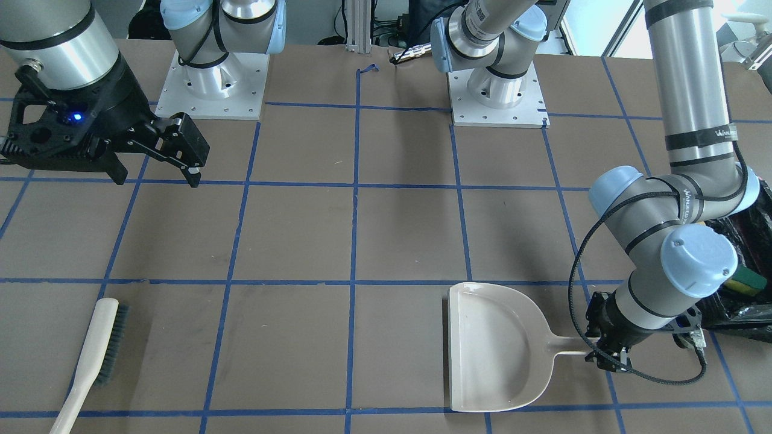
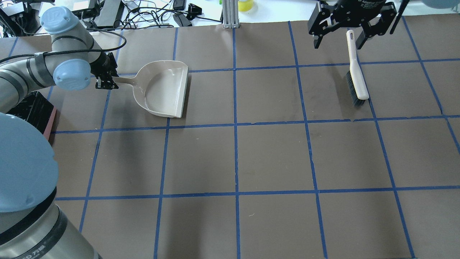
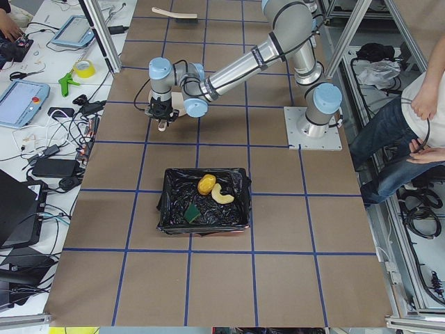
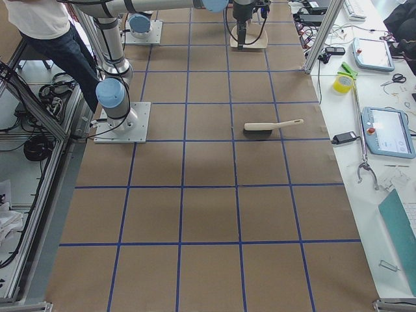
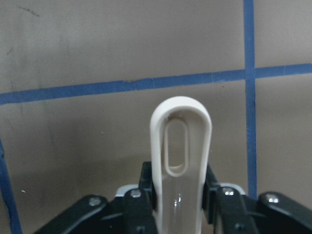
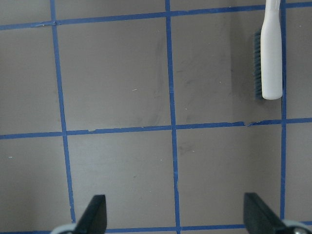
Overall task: Sweep and dump trash into bin
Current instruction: 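Bring the empty dustpan back and lower it onto the table with left gripper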
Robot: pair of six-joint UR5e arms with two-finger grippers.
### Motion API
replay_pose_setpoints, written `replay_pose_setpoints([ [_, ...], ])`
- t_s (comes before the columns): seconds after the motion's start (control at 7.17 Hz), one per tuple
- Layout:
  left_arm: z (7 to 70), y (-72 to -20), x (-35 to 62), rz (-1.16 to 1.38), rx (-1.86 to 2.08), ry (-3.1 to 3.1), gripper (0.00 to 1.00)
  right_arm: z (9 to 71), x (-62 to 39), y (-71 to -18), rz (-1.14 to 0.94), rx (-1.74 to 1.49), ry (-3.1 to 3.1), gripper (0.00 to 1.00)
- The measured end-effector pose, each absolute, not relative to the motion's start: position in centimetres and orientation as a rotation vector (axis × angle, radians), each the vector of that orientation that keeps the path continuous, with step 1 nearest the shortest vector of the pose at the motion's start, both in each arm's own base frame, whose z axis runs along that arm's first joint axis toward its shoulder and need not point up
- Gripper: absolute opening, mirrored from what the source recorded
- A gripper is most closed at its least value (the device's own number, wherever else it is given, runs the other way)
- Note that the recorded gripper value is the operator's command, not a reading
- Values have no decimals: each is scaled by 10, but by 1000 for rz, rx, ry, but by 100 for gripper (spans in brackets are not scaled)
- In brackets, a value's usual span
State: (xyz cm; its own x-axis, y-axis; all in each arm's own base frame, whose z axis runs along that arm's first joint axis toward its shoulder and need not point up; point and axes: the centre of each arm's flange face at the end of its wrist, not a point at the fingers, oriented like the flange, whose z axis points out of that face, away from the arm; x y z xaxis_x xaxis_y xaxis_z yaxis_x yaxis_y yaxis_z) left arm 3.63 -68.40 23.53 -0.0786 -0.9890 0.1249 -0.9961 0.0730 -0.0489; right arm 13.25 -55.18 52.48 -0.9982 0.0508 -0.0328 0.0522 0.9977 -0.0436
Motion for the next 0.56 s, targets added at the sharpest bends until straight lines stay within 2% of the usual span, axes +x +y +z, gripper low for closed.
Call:
replay_pose_setpoints([
  [0.56,233,-686,37,198,2119,-2227,0,525,133,-552,-69,80,3108,100],
])
